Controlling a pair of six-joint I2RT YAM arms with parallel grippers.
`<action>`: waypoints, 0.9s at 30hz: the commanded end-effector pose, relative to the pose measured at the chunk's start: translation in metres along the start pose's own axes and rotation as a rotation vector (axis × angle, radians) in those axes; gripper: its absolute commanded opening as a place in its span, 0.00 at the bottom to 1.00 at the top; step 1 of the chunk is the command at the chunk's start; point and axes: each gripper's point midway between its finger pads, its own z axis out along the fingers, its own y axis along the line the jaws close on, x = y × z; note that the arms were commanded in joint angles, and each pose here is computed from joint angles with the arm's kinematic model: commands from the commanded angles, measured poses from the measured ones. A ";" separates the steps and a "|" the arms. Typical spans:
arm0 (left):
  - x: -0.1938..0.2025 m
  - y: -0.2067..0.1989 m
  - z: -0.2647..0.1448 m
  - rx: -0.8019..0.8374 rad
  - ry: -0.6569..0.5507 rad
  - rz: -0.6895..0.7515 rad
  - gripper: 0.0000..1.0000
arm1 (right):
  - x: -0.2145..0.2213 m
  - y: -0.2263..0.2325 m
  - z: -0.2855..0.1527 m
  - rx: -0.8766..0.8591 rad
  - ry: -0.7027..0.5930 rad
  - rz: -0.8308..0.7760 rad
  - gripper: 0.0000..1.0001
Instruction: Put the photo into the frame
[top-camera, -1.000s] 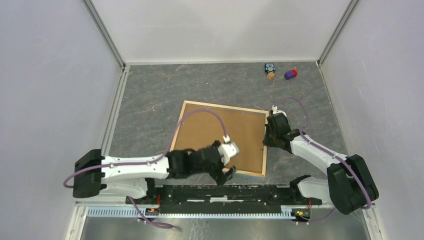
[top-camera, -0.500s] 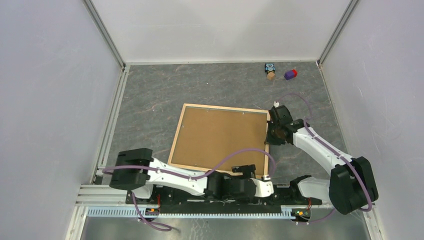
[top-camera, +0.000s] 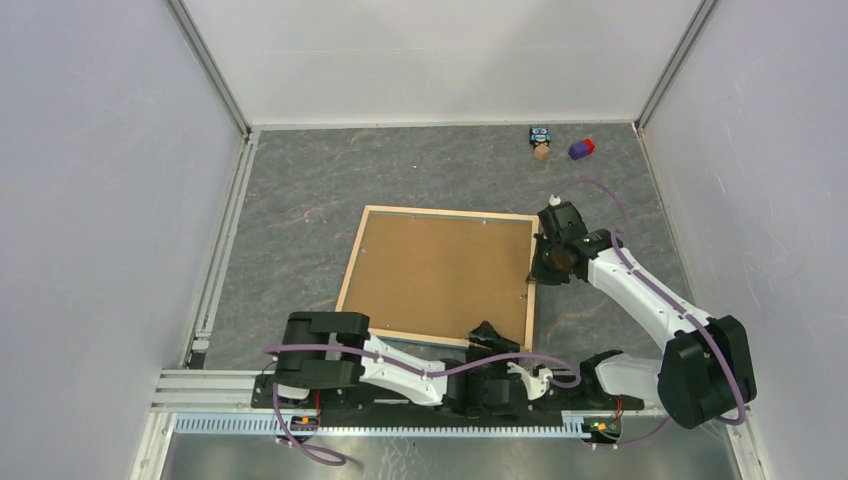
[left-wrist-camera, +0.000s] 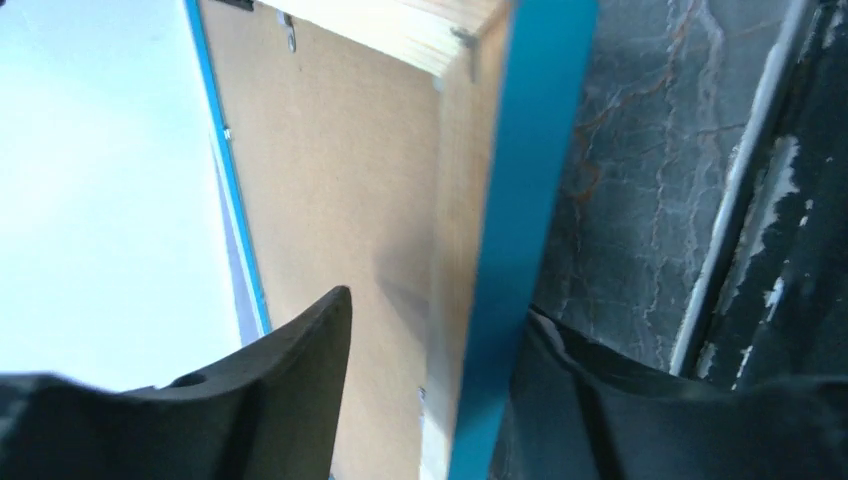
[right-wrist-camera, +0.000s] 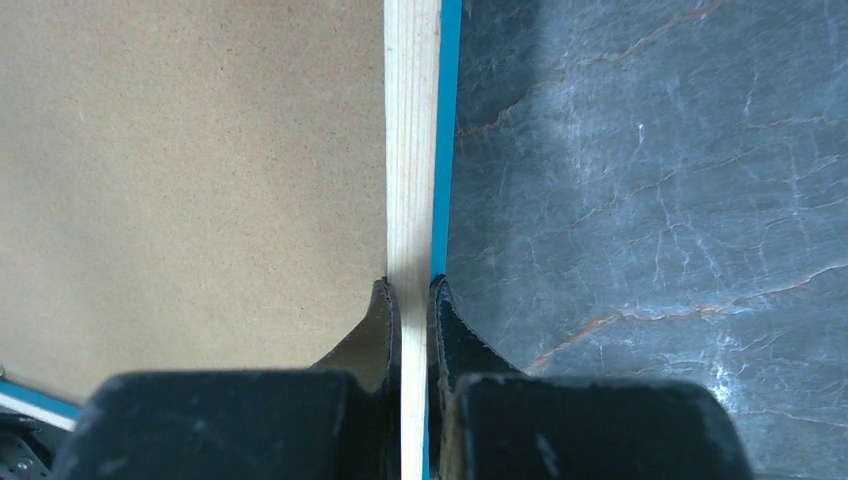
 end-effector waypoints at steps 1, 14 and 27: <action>-0.013 0.045 -0.003 -0.242 -0.004 -0.001 0.52 | -0.024 0.026 -0.013 -0.105 -0.063 0.060 0.00; -0.018 0.124 -0.025 -0.375 -0.025 -0.081 0.02 | -0.121 0.014 -0.099 -0.053 -0.511 -0.111 0.55; -0.022 0.278 -0.072 -0.330 -0.191 -0.610 0.02 | -0.159 -0.042 -0.254 0.169 -0.995 -0.054 0.98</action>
